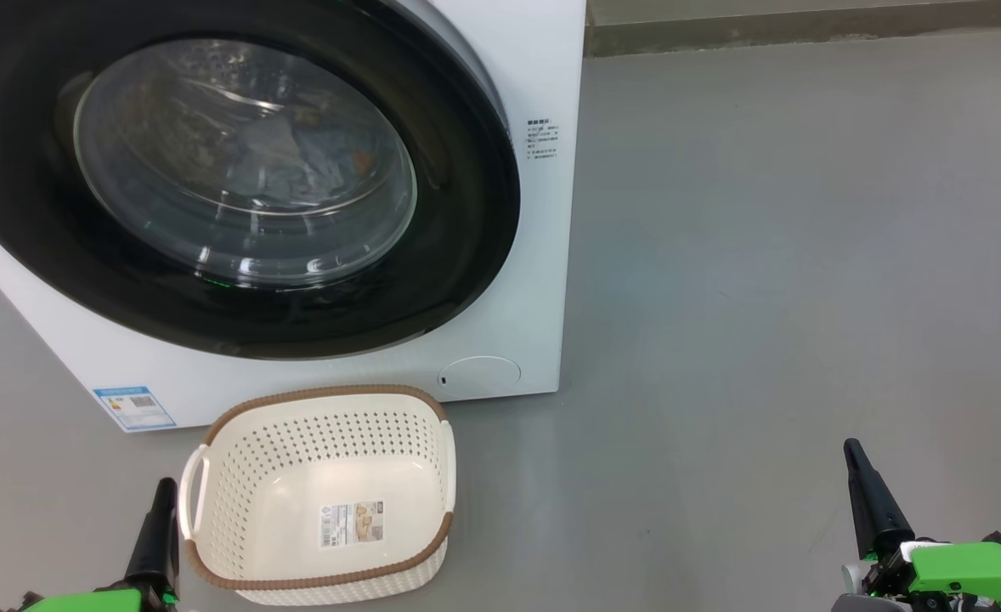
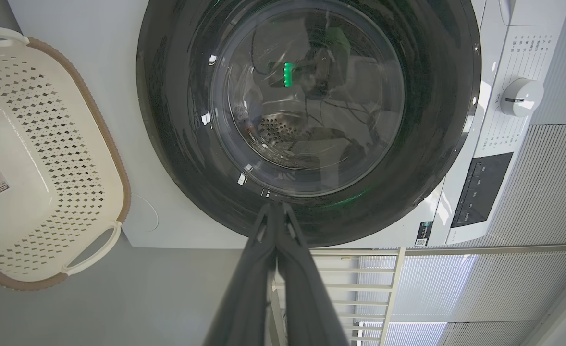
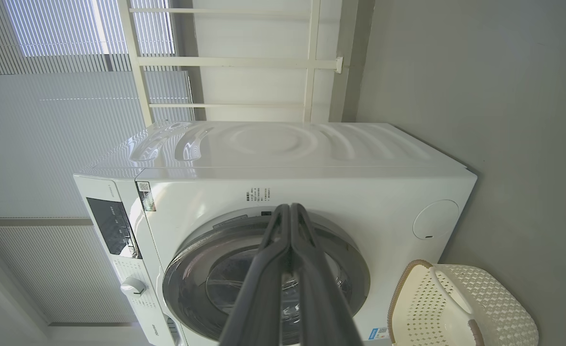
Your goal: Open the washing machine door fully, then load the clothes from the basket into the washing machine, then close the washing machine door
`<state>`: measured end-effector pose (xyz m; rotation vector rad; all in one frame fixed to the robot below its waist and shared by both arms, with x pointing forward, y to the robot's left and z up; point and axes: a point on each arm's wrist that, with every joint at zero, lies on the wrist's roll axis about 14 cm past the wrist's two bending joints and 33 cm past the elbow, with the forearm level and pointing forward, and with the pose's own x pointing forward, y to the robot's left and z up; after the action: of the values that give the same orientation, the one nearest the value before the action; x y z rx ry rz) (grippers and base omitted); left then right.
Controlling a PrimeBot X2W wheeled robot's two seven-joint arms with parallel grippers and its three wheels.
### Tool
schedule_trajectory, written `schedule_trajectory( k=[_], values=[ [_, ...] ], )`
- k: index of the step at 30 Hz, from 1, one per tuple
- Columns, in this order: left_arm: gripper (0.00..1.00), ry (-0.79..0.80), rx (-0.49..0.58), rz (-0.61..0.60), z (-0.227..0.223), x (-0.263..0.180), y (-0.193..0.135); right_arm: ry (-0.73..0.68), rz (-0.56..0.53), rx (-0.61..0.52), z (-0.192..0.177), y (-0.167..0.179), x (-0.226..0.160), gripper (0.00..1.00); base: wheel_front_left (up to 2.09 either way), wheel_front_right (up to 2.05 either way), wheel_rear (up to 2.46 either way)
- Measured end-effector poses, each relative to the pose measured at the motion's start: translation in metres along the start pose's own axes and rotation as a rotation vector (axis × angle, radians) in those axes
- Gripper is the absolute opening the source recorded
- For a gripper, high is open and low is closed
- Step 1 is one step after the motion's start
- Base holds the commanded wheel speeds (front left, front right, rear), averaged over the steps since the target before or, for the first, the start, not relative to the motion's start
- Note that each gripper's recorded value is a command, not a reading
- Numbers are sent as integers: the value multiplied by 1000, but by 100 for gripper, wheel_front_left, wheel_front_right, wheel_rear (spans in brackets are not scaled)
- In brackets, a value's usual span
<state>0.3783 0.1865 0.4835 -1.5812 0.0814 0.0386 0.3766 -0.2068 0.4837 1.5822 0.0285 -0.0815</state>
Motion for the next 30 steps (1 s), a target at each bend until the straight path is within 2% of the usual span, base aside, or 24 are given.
schedule_trajectory(
  k=[30],
  values=[
    [0, 0, 0, 0, 0, 0, 0, 0, 0, 0, 0, 0, 0, 0, 0, 0, 0]
  ],
)
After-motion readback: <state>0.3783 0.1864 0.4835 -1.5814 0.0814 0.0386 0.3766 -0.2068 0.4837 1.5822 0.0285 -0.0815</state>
